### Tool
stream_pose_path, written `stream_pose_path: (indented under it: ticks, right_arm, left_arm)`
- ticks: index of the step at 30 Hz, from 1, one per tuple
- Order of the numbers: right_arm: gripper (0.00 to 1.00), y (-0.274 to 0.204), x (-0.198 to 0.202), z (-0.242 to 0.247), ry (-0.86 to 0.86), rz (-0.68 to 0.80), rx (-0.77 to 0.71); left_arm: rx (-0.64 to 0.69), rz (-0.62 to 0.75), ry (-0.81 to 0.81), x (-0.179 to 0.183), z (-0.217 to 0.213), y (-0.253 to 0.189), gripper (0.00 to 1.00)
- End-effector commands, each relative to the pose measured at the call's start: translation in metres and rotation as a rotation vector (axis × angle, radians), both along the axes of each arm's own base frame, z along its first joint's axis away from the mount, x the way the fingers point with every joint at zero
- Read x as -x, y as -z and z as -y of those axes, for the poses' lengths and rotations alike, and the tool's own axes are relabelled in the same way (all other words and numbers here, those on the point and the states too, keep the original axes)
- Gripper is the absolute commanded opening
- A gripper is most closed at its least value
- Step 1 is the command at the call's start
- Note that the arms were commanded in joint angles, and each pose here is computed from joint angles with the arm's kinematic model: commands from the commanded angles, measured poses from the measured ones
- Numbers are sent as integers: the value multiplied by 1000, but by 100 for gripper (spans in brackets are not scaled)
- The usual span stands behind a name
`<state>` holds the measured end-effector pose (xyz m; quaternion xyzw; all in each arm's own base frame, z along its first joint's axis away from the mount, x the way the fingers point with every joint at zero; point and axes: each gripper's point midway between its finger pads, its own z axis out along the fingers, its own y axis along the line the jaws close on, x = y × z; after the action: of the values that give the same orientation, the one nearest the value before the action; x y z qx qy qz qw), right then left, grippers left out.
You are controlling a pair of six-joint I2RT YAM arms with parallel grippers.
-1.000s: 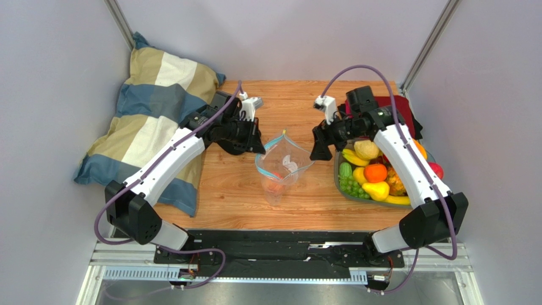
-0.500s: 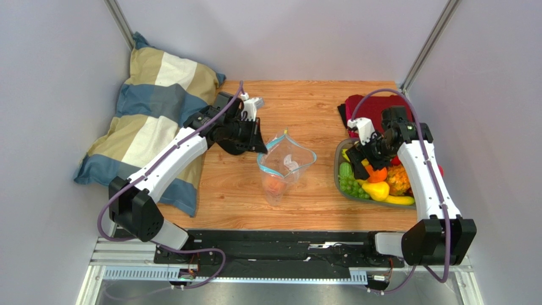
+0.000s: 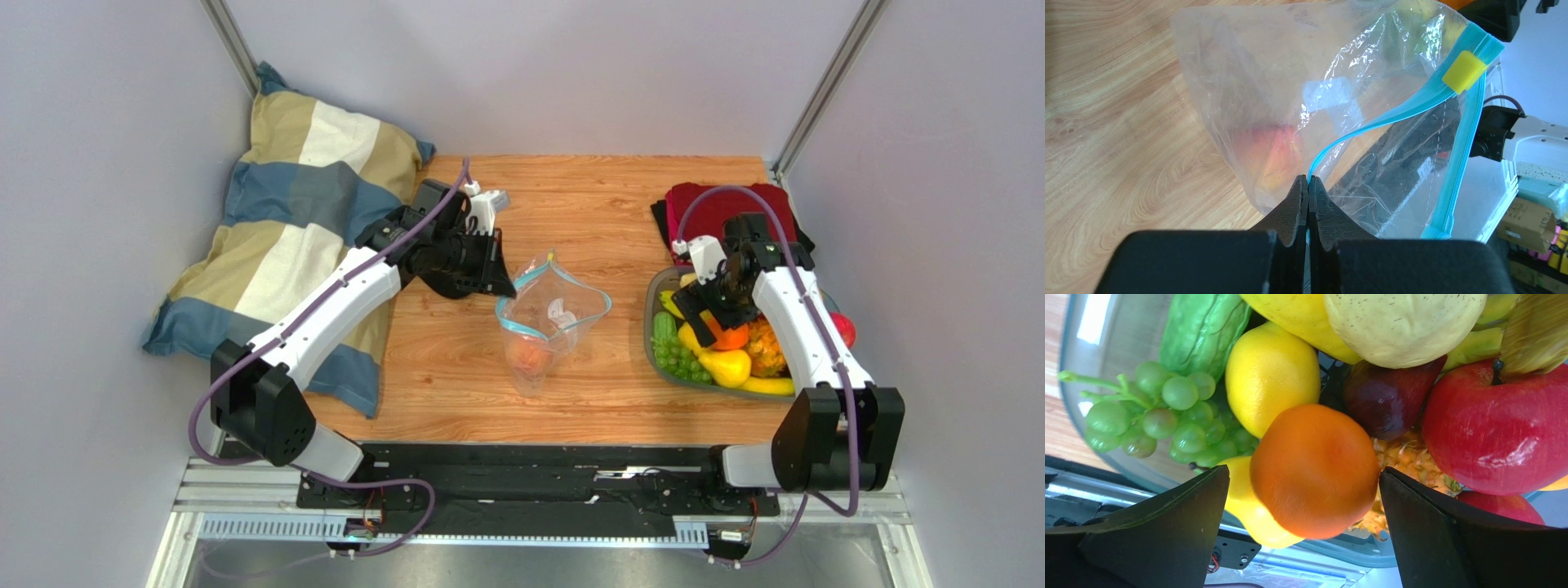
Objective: Place the food in the zip-top bag and seal the zipper
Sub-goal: Pick up the fake fruit from the bin, then place the fake fruit in the zipper food storage bag.
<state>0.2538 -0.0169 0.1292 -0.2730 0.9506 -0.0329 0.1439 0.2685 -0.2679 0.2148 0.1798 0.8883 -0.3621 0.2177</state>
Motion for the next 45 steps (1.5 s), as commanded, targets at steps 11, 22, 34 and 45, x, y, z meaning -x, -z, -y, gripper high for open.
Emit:
stream_pose_path:
  ticks: [11,22,34,45]
  right_arm:
    - [61,-4,-12,4,70,16,18]
    - [52,-143,-16,-111,-178,185,-599]
    - [55,-198,19,-255,-774,273,-729]
    - [100,-157,4,-285,-828,290,-484]
  left_arm:
    - [27,27,9,-2,2,-10,0]
    - [28,11,12,2,1,-6,0]
    - [44,1,27,-1,7,-8,0]
    - [48,20,46,-1,7,-17,0]
